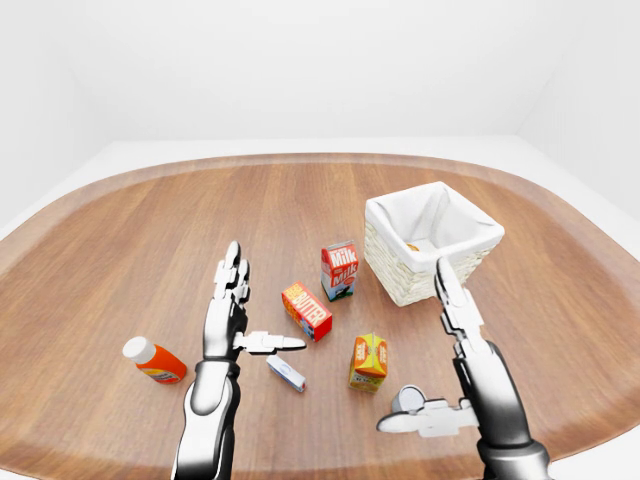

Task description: Pick up the alphabet soup and the tomato sauce, and put them in the basket.

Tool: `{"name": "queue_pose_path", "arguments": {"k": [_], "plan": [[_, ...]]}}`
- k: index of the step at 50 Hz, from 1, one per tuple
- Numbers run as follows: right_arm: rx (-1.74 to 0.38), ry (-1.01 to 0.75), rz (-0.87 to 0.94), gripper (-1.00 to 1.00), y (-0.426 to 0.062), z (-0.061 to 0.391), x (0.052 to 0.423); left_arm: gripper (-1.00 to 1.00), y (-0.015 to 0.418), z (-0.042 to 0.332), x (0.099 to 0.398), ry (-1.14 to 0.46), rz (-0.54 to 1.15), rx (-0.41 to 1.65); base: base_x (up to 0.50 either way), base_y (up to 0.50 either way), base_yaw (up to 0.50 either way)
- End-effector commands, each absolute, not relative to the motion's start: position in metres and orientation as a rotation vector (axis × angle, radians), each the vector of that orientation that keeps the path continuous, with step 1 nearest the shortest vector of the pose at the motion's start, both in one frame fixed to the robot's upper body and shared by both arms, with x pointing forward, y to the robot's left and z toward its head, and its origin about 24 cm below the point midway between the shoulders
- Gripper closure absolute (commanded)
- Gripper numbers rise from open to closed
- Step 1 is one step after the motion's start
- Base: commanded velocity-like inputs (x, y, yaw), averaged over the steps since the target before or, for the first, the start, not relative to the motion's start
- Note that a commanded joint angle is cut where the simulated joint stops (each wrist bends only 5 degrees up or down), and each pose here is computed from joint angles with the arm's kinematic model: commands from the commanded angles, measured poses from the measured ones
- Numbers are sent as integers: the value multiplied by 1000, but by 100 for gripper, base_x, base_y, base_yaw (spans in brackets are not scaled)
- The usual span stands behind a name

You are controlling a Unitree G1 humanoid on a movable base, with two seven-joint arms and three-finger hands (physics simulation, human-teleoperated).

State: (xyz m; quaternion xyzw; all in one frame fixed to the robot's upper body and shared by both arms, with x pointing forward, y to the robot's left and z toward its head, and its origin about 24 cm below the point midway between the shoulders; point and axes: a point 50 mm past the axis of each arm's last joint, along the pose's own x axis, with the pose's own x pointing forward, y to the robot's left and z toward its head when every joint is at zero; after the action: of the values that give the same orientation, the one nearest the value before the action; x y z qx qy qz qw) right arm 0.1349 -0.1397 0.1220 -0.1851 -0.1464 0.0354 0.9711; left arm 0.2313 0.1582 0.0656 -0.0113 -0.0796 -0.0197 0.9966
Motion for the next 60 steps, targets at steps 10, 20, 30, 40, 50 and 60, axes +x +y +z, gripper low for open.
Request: {"name": "queue_pose_path", "arguments": {"k": [10,20,30,40,50,60], "plan": [[-388,-191,36,-100,-148,109,122,-100,159,68,231,-171,-35,-29,0,0,0],[-375,-113,13,-100,-154,93,121,-100,159,66,232,-162,-35,-30,0,0,0],[-364,-46,1,-100,-158,79,120,-100,159,66,231,-160,-34,-30,0,0,0],[-362,-25,-4,-100,-159,75,119,-100,159,68,231,-171,-34,-29,0,0,0],[-361,4,-8,-100,-162,68,121,-100,159,66,232,-163,-34,-30,0,0,0],[-348,48,-18,-100,-166,59,119,-100,159,67,231,-167,-34,-29,0,0,0]]}}
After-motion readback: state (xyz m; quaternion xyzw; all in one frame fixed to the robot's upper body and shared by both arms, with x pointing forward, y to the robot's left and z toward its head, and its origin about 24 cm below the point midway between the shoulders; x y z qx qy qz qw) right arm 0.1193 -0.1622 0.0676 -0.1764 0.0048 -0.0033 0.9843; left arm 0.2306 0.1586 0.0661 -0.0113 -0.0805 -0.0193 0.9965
